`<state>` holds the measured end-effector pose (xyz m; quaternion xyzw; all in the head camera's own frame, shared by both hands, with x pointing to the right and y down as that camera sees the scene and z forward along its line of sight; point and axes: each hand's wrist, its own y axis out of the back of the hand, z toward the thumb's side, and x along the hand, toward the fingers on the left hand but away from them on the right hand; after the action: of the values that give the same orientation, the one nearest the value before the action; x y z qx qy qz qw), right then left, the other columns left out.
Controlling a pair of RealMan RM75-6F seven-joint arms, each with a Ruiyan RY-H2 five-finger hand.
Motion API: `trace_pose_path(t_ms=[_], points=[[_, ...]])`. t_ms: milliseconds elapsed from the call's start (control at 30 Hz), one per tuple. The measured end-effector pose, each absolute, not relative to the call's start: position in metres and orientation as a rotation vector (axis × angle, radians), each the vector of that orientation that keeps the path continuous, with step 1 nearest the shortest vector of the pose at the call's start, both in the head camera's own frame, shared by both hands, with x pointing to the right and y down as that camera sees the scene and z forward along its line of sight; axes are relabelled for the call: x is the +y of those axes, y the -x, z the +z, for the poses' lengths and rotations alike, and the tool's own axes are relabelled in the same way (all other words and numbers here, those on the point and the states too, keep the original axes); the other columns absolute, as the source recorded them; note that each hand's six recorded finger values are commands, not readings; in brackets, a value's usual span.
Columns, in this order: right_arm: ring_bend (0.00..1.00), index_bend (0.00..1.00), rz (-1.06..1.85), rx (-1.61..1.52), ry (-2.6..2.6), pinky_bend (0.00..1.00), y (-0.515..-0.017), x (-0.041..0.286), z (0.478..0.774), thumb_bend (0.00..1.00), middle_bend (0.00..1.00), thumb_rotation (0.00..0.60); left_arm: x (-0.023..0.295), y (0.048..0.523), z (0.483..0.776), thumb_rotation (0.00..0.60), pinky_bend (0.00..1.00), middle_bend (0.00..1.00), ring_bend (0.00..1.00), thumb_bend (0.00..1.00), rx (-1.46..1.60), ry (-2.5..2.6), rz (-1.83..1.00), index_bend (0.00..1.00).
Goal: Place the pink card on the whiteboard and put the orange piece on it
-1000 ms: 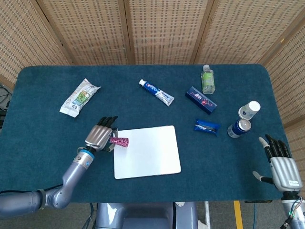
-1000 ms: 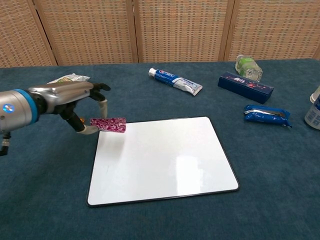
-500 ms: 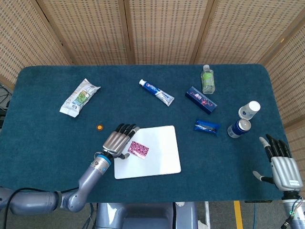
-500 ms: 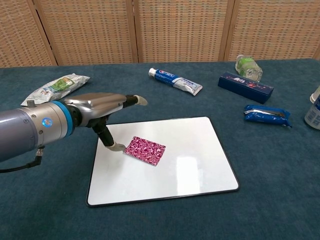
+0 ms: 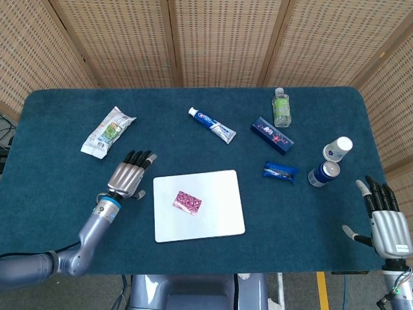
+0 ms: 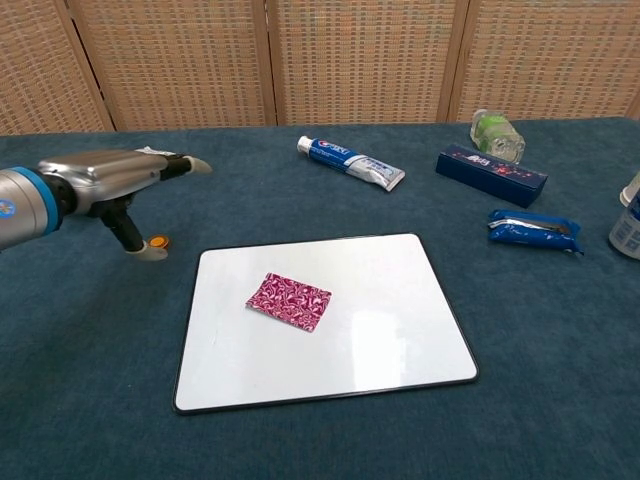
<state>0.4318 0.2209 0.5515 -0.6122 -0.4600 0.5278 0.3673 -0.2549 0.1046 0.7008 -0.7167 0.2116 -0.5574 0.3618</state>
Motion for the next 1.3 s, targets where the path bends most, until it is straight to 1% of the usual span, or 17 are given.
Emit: trace_pose_path(t_ms=[100, 267, 433, 633, 767, 867, 1300], points=[[0.00, 0.00, 1.336, -1.189, 1.567, 0.00, -0.431, 0.222, 0.552, 0.00, 0.00, 0.600, 0.098, 0.277, 0.710, 0.600, 0.00, 0.00, 0.00, 0.27, 0.551, 1.826, -1.473, 0.04], [0.00, 0.00, 1.339, -1.184, 1.562, 0.00, -0.431, 0.222, 0.552, 0.00, 0.00, 0.600, 0.089, 0.308, 0.725, 0.600, 0.00, 0.00, 0.00, 0.29, 0.564, 1.808, -1.516, 0.19], [0.00, 0.00, 1.343, -1.181, 1.558, 0.00, -0.431, 0.222, 0.552, 0.00, 0.00, 0.600, 0.084, 0.322, 0.738, 0.600, 0.00, 0.00, 0.00, 0.30, 0.582, 1.805, -1.528, 0.26], [0.00, 0.00, 1.343, -1.181, 1.556, 0.00, -0.431, 0.222, 0.552, 0.00, 0.00, 0.600, 0.087, 0.321, 0.750, 0.600, 0.00, 0.00, 0.00, 0.30, 0.554, 1.815, -1.512, 0.28], [0.00, 0.00, 1.342, -1.181, 1.556, 0.00, -0.431, 0.222, 0.552, 0.00, 0.00, 0.600, 0.087, 0.317, 0.754, 0.600, 0.00, 0.00, 0.00, 0.33, 0.555, 1.822, -1.504, 0.29], [0.00, 0.00, 1.344, -1.181, 1.558, 0.00, -0.431, 0.222, 0.552, 0.00, 0.00, 0.600, 0.087, 0.312, 0.755, 0.600, 0.00, 0.00, 0.00, 0.35, 0.560, 1.833, -1.492, 0.30], [0.00, 0.00, 1.350, -1.183, 1.564, 0.00, -0.432, 0.222, 0.553, 0.00, 0.00, 0.600, 0.083, 0.298, 0.759, 0.600, 0.00, 0.00, 0.00, 0.35, 0.546, 1.830, -1.473, 0.33]])
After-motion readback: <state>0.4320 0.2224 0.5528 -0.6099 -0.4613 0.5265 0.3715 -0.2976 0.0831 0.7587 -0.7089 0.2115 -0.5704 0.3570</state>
